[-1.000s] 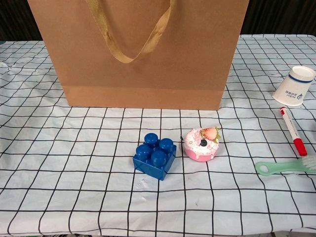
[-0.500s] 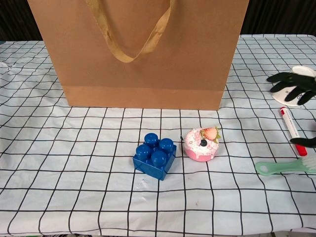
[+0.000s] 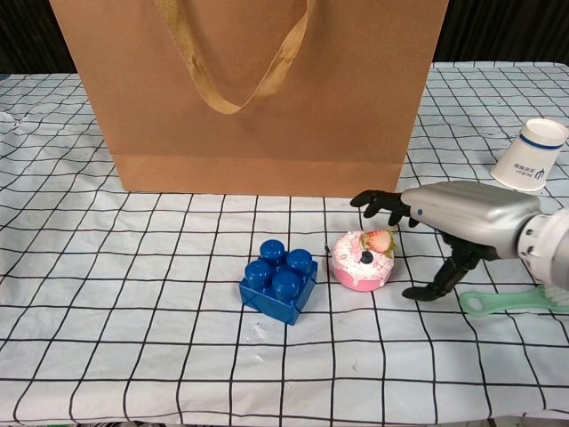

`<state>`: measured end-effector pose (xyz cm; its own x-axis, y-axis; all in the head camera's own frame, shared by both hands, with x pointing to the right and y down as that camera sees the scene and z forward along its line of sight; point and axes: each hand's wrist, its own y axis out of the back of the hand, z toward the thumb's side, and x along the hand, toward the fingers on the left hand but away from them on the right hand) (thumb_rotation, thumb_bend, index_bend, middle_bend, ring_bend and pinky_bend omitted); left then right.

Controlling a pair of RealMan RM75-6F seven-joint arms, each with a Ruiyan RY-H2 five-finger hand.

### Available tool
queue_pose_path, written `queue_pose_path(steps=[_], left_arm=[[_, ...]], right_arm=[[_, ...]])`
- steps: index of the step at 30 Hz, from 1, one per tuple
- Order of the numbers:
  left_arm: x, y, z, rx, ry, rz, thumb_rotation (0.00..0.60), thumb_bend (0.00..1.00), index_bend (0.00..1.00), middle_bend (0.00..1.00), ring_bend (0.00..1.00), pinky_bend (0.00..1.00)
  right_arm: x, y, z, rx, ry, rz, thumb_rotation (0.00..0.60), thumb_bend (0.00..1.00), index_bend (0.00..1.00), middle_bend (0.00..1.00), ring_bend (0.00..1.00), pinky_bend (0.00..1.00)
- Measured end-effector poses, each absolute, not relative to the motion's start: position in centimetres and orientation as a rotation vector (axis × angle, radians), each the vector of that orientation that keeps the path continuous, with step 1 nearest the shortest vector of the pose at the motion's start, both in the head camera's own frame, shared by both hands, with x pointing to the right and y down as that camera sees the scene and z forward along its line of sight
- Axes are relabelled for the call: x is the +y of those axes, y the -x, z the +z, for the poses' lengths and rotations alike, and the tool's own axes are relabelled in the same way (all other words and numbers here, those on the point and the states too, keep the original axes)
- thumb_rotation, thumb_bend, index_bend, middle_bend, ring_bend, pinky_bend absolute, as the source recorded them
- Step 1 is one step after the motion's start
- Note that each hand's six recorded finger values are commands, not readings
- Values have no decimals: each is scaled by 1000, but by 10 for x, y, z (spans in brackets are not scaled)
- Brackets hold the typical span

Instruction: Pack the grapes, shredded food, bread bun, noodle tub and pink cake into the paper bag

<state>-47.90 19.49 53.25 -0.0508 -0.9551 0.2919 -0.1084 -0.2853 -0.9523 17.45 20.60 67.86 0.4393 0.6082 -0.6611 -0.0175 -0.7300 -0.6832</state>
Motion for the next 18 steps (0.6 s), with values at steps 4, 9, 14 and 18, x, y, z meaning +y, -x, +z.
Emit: queue_pose_path(steps=[4, 9, 14, 18], left_arm=[[195, 479, 532, 1183, 1467, -1428, 600, 75, 87, 52, 0, 0], [195, 479, 533, 1179, 1470, -1428, 600, 76, 87, 52, 0, 0], [195, 479, 533, 1182, 1468, -1428, 600, 76, 87, 52, 0, 0], [195, 479, 532, 1185, 1469, -1426, 600, 75, 87, 52, 0, 0]], right_arm=[[203, -164, 685, -477, 2073, 1305, 600, 169, 91, 131, 198, 225], [201, -158, 685, -483, 2076, 1290, 600, 174, 156, 186, 244, 225], [203, -149, 683, -470, 2087, 1266, 600, 207, 218, 227, 270, 225], [203, -146, 684, -446, 2084, 1270, 600, 221, 230, 233, 272, 225]])
